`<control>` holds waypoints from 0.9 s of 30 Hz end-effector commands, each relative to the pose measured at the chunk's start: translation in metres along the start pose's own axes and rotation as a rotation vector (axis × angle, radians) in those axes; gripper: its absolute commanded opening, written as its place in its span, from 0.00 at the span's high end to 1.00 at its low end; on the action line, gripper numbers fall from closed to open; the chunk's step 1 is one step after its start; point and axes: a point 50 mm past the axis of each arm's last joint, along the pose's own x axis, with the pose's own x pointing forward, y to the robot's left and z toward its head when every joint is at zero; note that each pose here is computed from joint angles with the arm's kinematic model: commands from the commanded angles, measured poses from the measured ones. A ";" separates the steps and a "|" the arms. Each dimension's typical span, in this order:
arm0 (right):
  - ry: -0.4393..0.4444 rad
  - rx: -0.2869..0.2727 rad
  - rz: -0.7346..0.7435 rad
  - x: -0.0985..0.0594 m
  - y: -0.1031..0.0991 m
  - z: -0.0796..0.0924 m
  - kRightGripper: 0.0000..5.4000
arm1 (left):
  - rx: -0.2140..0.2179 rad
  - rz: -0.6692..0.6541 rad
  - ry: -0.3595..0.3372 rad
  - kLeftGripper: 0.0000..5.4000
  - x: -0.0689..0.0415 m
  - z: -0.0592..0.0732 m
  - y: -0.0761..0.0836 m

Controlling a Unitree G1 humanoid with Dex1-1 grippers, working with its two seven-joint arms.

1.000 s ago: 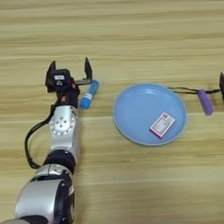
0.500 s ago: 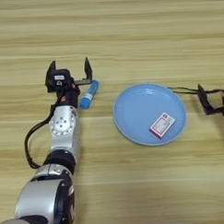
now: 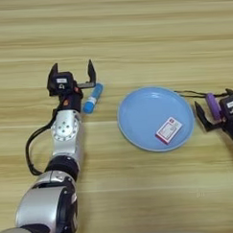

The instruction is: Move the objects on the table

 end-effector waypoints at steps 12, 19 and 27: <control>0.159 0.221 0.026 0.004 0.004 -0.027 0.11 | 0.008 -0.011 0.000 0.00 0.002 0.001 -0.001; 0.199 0.245 0.039 0.004 0.004 -0.031 0.28 | 0.009 -0.011 0.003 0.00 0.002 0.001 -0.001; 0.177 0.235 0.048 0.004 0.006 -0.025 0.46 | 0.008 -0.012 0.005 0.00 0.003 0.000 -0.002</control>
